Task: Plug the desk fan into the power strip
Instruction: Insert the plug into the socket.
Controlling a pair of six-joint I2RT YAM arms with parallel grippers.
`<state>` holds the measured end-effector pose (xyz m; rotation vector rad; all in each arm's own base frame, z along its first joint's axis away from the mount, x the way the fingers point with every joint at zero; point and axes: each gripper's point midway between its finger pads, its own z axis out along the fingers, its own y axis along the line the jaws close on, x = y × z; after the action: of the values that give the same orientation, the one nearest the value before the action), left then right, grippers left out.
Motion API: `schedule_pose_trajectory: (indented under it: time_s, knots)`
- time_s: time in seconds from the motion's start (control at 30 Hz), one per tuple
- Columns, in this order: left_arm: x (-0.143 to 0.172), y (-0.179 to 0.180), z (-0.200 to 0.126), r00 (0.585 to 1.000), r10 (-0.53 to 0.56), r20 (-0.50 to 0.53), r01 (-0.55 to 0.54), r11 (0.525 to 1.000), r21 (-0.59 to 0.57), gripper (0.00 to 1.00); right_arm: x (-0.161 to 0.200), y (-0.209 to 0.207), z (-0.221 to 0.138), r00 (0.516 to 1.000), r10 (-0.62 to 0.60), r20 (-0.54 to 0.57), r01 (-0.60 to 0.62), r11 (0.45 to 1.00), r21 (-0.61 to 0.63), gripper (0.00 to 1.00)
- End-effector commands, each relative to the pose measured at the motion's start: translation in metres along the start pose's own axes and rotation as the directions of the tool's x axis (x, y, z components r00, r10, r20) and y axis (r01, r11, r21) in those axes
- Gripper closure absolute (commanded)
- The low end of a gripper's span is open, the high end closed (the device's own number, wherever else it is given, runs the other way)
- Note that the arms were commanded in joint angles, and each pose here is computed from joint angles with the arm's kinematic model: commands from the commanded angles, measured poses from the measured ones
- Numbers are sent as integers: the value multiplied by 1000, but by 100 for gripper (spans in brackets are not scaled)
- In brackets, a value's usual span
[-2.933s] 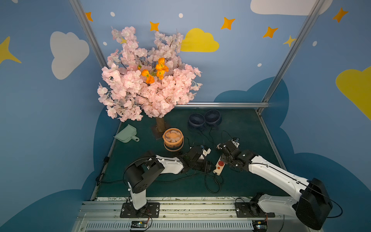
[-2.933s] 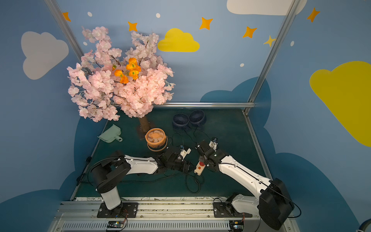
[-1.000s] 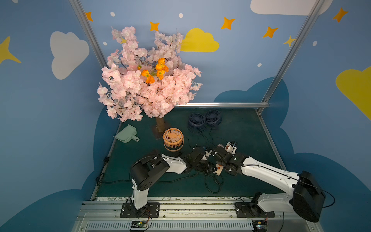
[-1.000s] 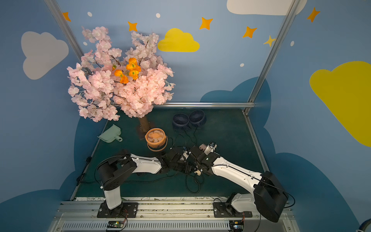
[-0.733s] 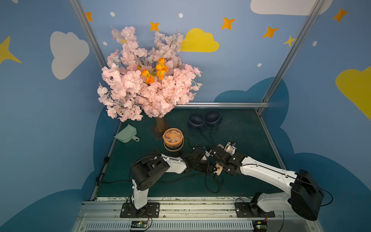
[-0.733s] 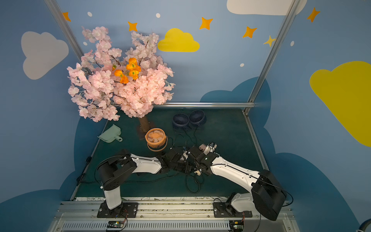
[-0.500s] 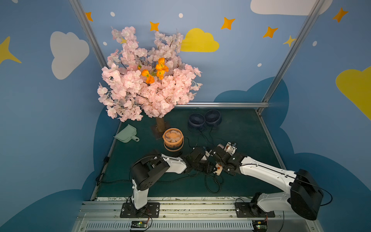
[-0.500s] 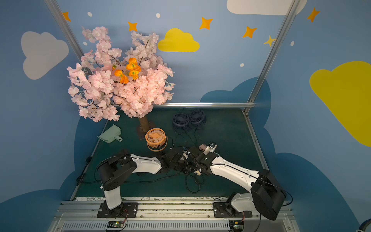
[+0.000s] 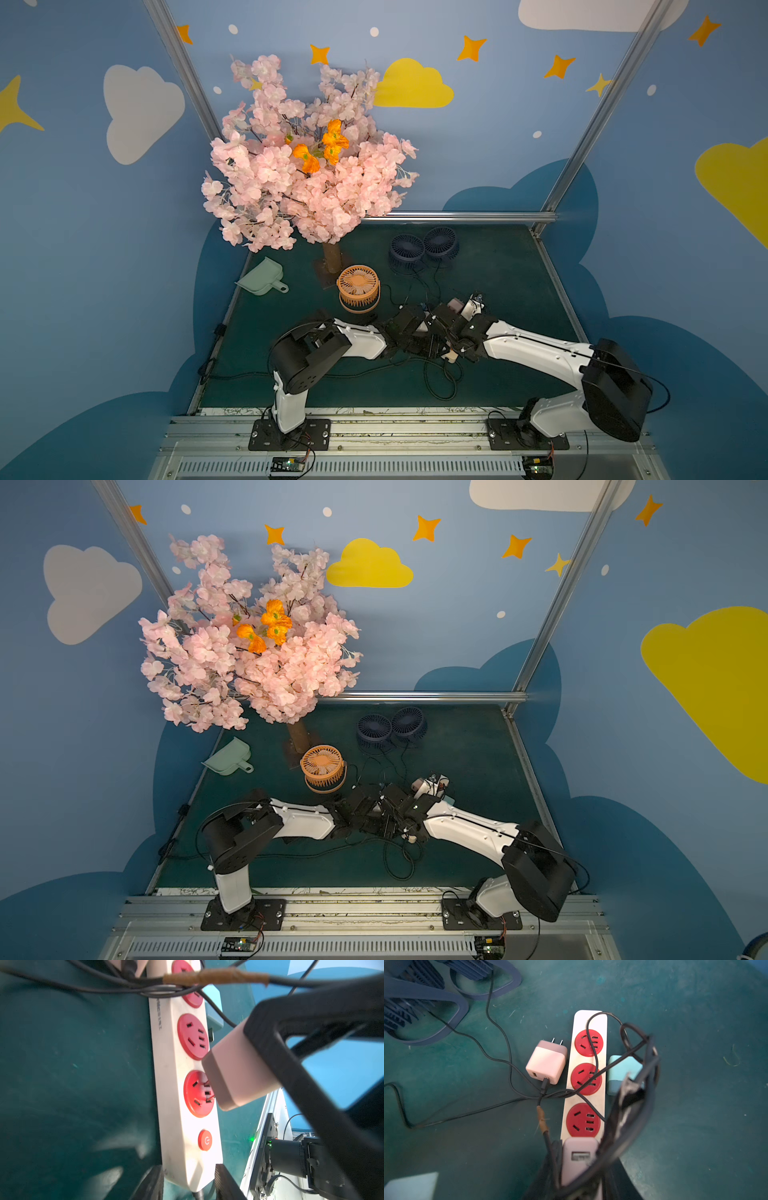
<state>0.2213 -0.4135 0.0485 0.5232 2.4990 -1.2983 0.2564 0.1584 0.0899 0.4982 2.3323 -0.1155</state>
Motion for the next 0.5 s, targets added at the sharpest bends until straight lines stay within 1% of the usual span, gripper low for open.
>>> schedule_pose_trajectory:
  time_s: [0.0, 0.2, 0.4, 0.47]
  knots:
    - [0, 1, 6, 1000, -3, -2, 3, 1000, 11, 56, 76, -30, 10, 962, -88, -258, 112, 991, 79, 100]
    - [5, 2, 6, 1000, -8, -17, 8, 1000, 17, 57, 86, -44, 1, 965, -82, -250, 107, 990, 87, 100]
    - [11, 7, 6, 999, -22, -25, 22, 1000, 12, 58, 102, -52, 4, 957, -66, -283, 100, 989, 107, 100]
    - [12, 8, 7, 999, -24, -25, 25, 1000, 16, 58, 110, -58, 8, 953, -53, -299, 97, 986, 135, 100]
